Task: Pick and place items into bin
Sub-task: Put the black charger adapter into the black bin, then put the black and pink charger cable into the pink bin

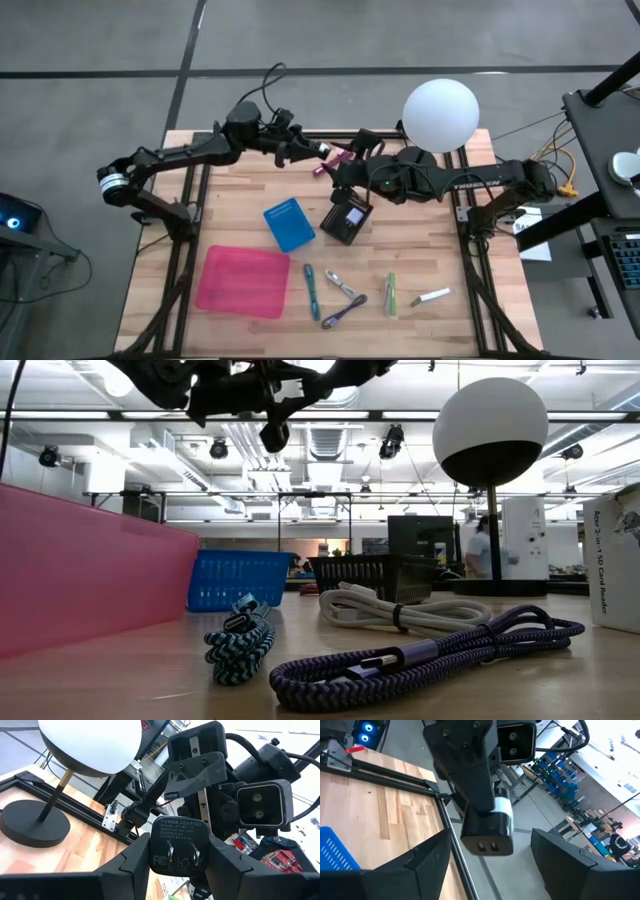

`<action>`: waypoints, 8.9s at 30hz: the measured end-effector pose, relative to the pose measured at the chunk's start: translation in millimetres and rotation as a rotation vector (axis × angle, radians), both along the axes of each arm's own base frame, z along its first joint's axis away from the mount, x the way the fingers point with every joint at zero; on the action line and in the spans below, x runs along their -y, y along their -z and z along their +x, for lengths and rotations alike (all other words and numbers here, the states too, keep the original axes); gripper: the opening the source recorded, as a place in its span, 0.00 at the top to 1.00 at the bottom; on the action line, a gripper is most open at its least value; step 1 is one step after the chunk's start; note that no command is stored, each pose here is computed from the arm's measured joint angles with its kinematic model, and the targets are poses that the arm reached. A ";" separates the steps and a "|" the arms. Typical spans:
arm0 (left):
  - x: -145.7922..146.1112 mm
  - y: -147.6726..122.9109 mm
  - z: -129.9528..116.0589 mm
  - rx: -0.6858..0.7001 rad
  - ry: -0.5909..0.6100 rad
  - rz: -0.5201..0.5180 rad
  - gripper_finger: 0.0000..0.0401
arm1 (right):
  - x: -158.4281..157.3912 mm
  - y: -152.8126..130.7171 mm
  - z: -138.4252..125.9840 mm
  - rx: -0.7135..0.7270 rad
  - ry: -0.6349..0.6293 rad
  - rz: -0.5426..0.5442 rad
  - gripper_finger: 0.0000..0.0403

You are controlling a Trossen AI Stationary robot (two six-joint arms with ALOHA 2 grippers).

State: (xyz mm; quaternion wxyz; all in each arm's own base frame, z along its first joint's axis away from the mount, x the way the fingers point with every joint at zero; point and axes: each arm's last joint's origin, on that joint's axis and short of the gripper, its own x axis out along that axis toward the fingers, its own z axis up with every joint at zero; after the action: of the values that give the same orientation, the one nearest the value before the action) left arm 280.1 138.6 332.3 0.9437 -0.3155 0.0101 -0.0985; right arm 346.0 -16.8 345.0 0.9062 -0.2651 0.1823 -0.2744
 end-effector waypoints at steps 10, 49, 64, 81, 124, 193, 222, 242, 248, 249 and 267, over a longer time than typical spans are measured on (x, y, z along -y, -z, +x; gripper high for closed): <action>3.1 -0.1 1.7 0.000 0.003 0.000 0.67 | -0.1 -2.0 0.5 0.018 -0.006 -0.006 0.42; 6.2 -1.7 3.7 0.013 0.003 -0.012 0.67 | -2.8 -6.6 4.5 0.009 -0.020 0.000 0.66; 6.7 -2.6 3.7 0.019 0.012 -0.011 0.67 | -2.3 -4.6 4.9 -0.007 -0.011 -0.007 0.43; 6.4 -2.5 3.5 0.016 0.007 -0.016 0.67 | -2.3 -3.7 5.7 -0.013 -0.010 -0.015 0.61; -7.3 -1.2 -3.5 0.009 -0.048 -0.010 0.28 | -18.5 96.3 -30.9 -0.415 0.019 0.785 0.65; -37.6 109.7 35.2 -0.570 -0.326 0.001 0.28 | -10.0 85.4 -76.1 0.031 0.157 0.905 0.63; -54.1 160.4 57.9 -1.016 -0.341 0.186 0.28 | -9.7 77.1 -82.2 0.044 0.139 0.865 0.68; -60.2 184.9 68.8 -1.059 -0.373 0.105 0.43 | -9.6 76.8 -81.9 0.035 0.128 0.845 0.71; -59.7 184.2 69.2 -1.052 -0.368 0.104 0.62 | -9.7 76.8 -81.9 0.033 0.126 0.842 0.72; -59.7 184.2 69.3 -1.052 -0.368 0.104 0.65 | -9.7 76.8 -81.9 0.033 0.126 0.842 0.72; -51.8 170.0 67.4 -0.982 -0.213 0.066 0.97 | -9.7 76.5 -81.6 0.001 0.095 0.791 0.72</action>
State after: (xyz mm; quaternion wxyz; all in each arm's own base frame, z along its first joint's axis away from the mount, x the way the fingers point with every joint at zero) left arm 347.5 190.4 162.2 0.8419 -0.2941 0.4237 0.1588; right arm 264.4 -7.1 268.5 0.9247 0.1134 0.2855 -0.2249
